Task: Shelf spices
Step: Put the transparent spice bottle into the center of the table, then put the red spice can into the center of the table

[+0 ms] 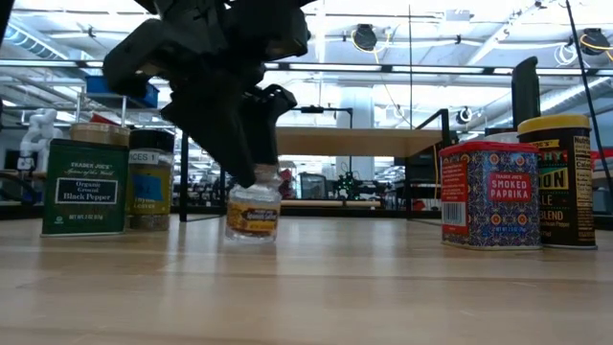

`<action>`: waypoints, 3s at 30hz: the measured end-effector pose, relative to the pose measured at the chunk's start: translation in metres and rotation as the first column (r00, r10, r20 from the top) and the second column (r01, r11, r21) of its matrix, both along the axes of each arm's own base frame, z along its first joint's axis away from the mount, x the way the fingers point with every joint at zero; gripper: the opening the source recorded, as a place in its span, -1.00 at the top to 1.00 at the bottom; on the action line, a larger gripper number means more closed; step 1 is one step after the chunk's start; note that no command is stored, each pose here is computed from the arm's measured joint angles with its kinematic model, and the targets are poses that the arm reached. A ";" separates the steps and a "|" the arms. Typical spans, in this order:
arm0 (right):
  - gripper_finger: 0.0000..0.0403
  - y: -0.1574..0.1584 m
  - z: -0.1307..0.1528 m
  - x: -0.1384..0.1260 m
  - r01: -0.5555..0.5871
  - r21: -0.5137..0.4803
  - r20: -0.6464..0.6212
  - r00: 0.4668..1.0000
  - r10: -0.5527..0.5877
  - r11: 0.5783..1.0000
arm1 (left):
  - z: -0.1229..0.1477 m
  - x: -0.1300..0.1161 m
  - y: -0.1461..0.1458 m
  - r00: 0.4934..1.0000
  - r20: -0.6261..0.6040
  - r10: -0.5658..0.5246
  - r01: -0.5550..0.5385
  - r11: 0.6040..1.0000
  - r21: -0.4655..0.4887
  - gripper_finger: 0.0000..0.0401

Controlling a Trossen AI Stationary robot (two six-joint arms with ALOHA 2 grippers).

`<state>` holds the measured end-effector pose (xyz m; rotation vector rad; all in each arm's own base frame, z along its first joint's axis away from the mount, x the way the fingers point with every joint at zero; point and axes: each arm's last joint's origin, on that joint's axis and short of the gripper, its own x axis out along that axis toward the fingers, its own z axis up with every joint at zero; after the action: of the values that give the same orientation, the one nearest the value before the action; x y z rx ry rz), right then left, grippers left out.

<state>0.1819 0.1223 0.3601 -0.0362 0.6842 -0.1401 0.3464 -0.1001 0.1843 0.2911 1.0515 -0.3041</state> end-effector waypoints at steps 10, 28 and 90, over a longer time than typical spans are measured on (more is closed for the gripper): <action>-0.28 0.000 0.000 0.000 0.000 0.001 0.000 1.000 0.000 1.000 | -0.001 -0.002 0.000 0.999 -0.024 0.022 -0.022 1.000 -0.002 0.07; -0.28 0.000 0.000 0.000 -0.002 0.006 0.004 1.000 0.002 1.000 | -0.003 -0.006 0.000 0.990 -0.052 0.128 -0.127 0.992 0.025 -0.28; -0.48 -0.014 -0.074 0.079 -0.196 0.177 -0.467 0.846 0.258 0.964 | 0.122 -0.078 0.000 0.904 0.236 0.355 -0.316 0.930 -0.190 0.11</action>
<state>0.2607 0.1088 0.2861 -0.0347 1.1890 0.1500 0.2687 -0.1005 0.3065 0.0113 0.7891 -0.0264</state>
